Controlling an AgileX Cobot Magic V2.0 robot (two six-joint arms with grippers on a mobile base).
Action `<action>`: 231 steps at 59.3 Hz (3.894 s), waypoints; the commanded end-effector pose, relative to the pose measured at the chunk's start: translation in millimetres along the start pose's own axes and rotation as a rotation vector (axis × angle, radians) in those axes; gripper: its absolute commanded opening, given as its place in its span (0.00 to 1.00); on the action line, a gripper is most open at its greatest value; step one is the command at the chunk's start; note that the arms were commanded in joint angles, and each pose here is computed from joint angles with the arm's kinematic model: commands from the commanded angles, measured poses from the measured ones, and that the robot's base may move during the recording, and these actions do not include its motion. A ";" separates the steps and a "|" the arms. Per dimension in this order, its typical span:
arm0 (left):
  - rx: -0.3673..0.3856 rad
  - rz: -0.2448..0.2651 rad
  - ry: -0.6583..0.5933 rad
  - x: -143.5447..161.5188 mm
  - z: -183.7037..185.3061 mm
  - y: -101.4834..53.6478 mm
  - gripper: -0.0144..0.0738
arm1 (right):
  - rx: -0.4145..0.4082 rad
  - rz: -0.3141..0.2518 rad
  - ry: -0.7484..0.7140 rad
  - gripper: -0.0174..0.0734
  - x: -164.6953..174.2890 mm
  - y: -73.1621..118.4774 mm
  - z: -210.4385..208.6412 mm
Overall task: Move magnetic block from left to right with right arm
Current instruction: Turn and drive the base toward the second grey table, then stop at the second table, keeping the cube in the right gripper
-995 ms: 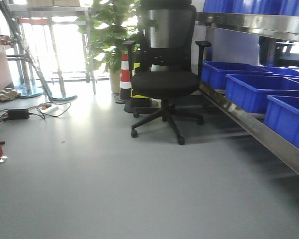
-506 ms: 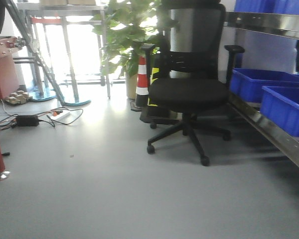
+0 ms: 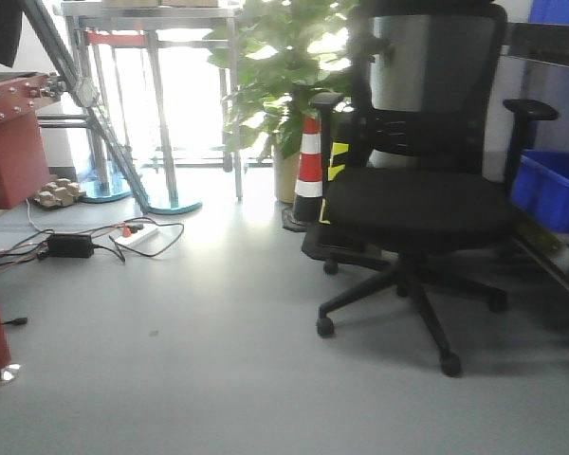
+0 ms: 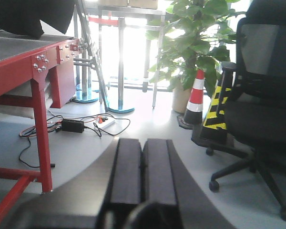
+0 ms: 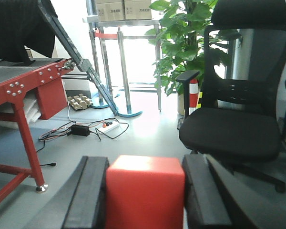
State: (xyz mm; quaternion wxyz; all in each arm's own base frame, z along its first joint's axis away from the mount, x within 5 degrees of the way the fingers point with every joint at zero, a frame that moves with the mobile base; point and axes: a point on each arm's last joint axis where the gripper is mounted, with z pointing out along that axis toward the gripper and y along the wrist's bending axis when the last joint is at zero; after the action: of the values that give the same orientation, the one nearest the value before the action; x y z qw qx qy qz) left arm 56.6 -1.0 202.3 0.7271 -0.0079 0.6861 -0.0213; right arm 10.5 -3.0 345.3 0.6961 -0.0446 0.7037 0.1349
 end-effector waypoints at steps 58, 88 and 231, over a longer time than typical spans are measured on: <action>0.007 -0.007 -0.096 -6.1 -1.2 -0.4 0.03 | -0.008 -0.019 -0.098 0.37 -15.9 2.1 -0.8; 0.007 -0.007 -0.096 -6.1 -1.2 -0.4 0.03 | -0.008 -0.019 -0.098 0.37 -15.9 2.1 -0.8; 0.007 -0.007 -0.096 -6.1 -1.2 -0.4 0.03 | -0.008 -0.019 -0.098 0.37 -15.9 2.1 -0.8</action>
State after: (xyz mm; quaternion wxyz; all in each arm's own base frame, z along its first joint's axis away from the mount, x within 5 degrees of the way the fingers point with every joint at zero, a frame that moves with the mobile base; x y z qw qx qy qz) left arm 56.6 -1.0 202.3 0.7271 -0.0079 0.6861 -0.0213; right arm 10.5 -3.1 345.3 0.6963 -0.0448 0.7037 0.1341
